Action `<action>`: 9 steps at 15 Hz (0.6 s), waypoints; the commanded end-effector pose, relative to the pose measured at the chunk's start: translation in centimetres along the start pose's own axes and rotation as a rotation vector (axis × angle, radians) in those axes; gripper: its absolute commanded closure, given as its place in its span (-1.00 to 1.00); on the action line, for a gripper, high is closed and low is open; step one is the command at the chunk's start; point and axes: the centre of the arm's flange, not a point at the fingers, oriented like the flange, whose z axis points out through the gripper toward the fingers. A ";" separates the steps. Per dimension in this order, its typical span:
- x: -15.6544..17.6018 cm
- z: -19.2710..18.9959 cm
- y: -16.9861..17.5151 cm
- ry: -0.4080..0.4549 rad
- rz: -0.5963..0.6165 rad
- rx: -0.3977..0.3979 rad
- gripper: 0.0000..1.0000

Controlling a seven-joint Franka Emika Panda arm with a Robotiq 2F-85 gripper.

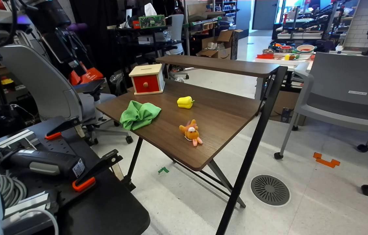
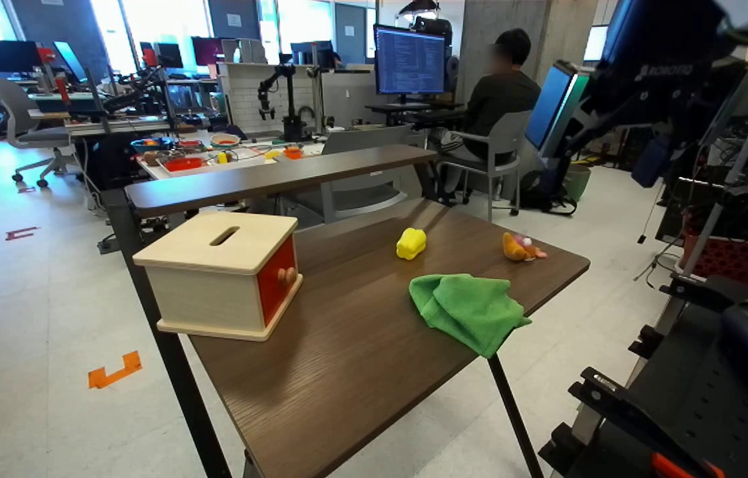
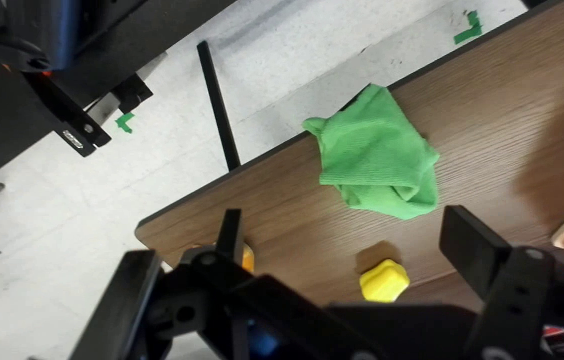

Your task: Move the green towel slightly forward.

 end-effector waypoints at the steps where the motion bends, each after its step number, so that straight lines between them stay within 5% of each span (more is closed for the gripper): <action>1: 0.3 5.1 -1.0 0.003 0.081 -0.059 -1.00; 9: -1.4 12.4 -1.9 -0.052 0.085 -0.114 -1.00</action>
